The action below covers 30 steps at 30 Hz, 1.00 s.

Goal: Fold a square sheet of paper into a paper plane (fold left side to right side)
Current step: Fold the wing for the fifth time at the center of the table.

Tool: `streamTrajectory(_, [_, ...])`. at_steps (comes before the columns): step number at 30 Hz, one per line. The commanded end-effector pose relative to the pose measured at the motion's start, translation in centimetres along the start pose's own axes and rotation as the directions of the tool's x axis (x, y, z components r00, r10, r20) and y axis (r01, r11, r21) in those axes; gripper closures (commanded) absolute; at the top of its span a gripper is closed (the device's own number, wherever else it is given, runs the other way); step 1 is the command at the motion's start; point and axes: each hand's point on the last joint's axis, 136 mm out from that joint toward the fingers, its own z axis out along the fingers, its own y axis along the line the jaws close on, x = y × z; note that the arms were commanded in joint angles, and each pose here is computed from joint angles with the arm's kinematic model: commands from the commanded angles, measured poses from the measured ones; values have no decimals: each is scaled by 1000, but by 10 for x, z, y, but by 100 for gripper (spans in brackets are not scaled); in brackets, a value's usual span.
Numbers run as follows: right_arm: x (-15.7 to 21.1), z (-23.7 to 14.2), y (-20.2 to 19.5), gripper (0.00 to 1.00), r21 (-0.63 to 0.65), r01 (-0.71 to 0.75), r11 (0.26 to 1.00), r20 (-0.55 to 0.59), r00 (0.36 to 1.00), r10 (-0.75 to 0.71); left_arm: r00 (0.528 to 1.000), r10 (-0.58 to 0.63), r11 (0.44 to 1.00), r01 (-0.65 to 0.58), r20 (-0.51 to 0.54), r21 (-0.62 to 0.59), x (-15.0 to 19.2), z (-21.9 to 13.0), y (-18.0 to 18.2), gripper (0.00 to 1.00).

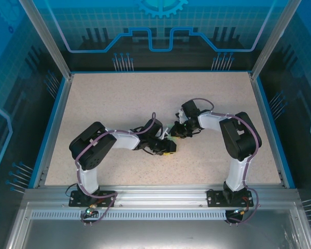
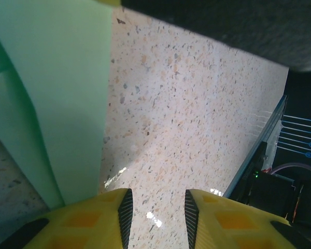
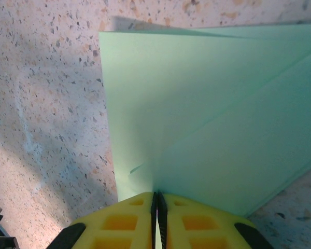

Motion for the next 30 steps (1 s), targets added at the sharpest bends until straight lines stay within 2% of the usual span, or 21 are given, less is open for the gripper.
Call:
streamTrajectory(1, [13, 12, -27, 86, 122, -14, 992, -49, 999, 20, 997, -70, 996, 68, -37, -61, 17, 5, 25, 65])
streamTrajectory(18, [14, 14, -30, 86, 139, -16, 990, -63, 998, 25, 988, -115, 983, 100, -98, -151, 59, 9, 43, 66])
streamTrajectory(30, [14, 15, -31, 86, 138, -15, 990, -70, 997, 25, 993, -82, 993, 75, -85, -90, 63, -4, 17, 66])
